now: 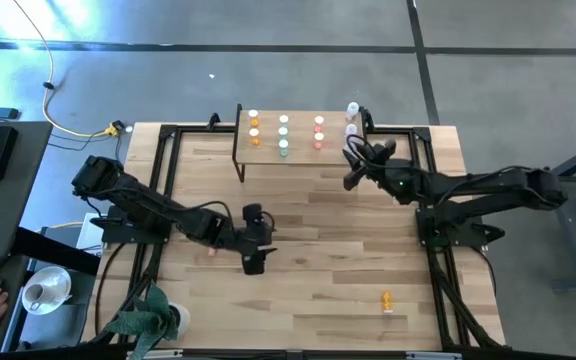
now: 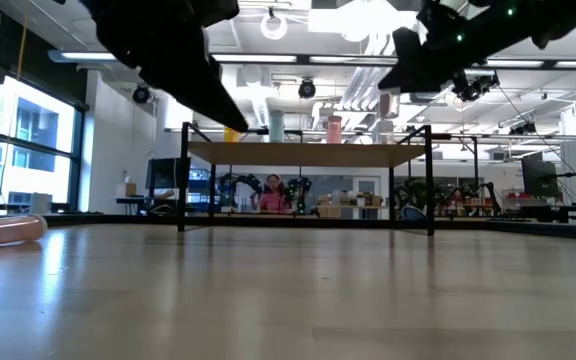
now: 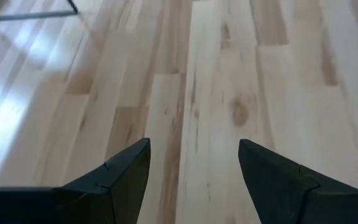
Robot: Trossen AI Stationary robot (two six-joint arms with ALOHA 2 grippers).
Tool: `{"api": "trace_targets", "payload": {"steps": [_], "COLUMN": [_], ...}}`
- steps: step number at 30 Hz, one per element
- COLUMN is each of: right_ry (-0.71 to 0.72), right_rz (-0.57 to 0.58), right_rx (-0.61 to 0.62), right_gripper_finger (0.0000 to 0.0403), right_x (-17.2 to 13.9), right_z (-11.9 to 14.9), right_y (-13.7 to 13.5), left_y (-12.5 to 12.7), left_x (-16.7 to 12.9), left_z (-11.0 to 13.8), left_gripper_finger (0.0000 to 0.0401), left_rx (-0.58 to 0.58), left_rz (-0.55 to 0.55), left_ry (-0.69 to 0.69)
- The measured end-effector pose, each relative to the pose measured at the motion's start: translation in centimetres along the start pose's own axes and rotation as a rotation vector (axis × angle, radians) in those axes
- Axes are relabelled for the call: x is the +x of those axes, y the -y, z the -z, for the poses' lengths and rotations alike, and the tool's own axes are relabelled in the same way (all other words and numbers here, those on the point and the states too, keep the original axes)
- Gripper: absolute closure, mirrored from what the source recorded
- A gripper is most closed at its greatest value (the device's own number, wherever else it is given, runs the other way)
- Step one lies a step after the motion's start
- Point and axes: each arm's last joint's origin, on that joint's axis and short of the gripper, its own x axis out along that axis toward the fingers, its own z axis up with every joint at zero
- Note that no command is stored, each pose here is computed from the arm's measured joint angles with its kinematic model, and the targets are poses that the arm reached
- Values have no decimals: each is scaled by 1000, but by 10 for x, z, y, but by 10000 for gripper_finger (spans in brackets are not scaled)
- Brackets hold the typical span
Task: Pick and place medicine bottles onto shelf by color
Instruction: Put the white pill bottle on the shelf
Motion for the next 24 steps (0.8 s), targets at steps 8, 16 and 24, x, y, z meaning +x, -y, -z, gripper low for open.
{"api": "trace_targets", "payload": {"steps": [8,16,24], "right_ry": [-59,-95,-138], "right_rz": [15,50,58], "right_rx": [-25,34,69], "right_gripper_finger": [276,276,276], "right_x": [8,18,23], "right_z": [13,15,18], "right_y": [3,18,28], "left_y": [-3,-2,-2], "left_x": [2,1,1], "left_z": [-6,-6,-6], "left_gripper_finger": [168,168,168], "left_rx": [-29,-29,-31], "left_rz": [68,71,69], "left_ry": [40,44,45]}}
